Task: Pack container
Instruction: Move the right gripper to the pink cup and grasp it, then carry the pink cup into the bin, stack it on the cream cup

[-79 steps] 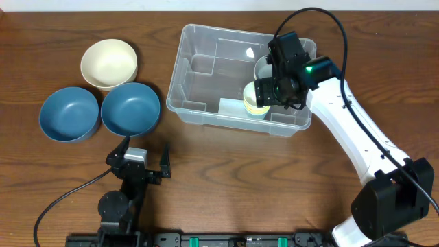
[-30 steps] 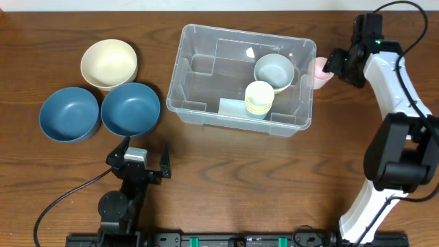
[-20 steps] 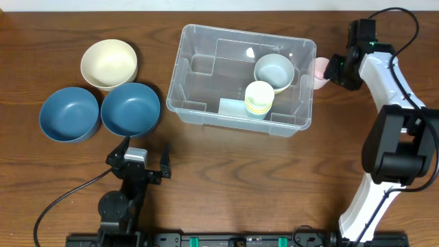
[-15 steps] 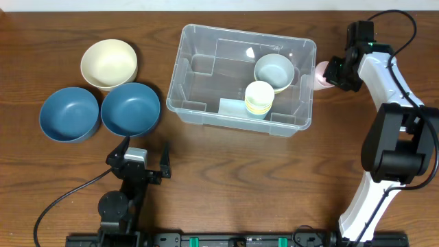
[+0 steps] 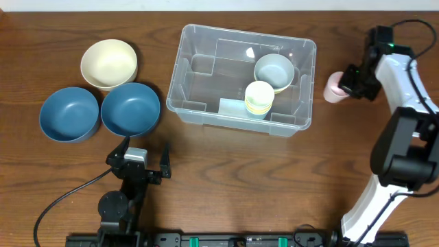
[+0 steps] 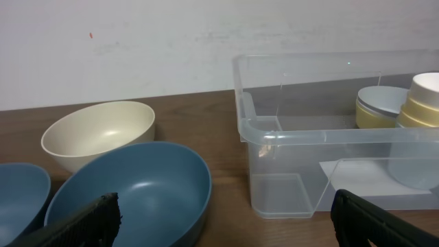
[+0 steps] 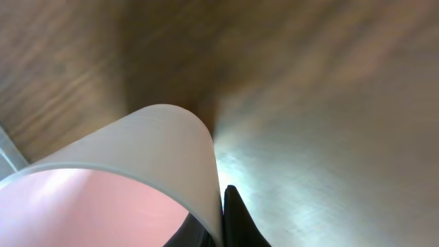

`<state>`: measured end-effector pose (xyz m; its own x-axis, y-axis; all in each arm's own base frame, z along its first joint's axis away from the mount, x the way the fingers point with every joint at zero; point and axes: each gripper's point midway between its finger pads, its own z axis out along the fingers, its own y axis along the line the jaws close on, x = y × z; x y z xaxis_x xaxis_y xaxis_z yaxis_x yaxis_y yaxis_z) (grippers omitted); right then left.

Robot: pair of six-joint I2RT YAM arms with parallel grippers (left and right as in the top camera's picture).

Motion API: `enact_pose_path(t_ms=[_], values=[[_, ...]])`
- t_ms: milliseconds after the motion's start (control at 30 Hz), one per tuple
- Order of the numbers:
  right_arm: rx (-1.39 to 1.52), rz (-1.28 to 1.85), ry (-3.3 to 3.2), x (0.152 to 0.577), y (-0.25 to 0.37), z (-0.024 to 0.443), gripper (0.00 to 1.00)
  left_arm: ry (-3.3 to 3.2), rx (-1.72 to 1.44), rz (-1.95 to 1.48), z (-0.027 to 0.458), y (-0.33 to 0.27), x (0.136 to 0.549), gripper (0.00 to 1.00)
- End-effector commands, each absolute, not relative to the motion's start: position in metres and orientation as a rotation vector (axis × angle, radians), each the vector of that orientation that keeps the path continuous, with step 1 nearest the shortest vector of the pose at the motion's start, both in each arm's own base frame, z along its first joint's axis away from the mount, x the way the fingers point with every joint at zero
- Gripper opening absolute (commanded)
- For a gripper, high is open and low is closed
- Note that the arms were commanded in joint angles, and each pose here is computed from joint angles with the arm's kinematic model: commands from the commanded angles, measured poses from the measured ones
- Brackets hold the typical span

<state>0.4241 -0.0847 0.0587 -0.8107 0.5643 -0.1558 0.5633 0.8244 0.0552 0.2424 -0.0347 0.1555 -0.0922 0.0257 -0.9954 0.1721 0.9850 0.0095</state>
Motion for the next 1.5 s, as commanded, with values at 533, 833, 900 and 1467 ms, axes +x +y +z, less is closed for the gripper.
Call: enact_pose_path(t_ms=[533, 833, 900, 1467], values=[[0.176, 0.344, 2.446, 0.386, 0.08, 0.287, 0.01, 1.704, 0.17, -0.129, 0.14, -0.037, 0.241, 0.98], [-0.008, 0.34, 2.581, 0.382, 0.152, 0.241, 0.01, 1.704, 0.169, -0.129, 0.14, -0.036, 0.241, 0.98], [-0.034, 0.336, 2.62, 0.38, 0.162, 0.229, 0.01, 1.704, 0.17, -0.129, 0.14, -0.037, 0.241, 0.98], [-0.026, 0.225, 2.78, 0.373, 0.171, 0.177, 0.01, 1.704, 0.17, -0.129, 0.14, -0.037, 0.241, 0.98]])
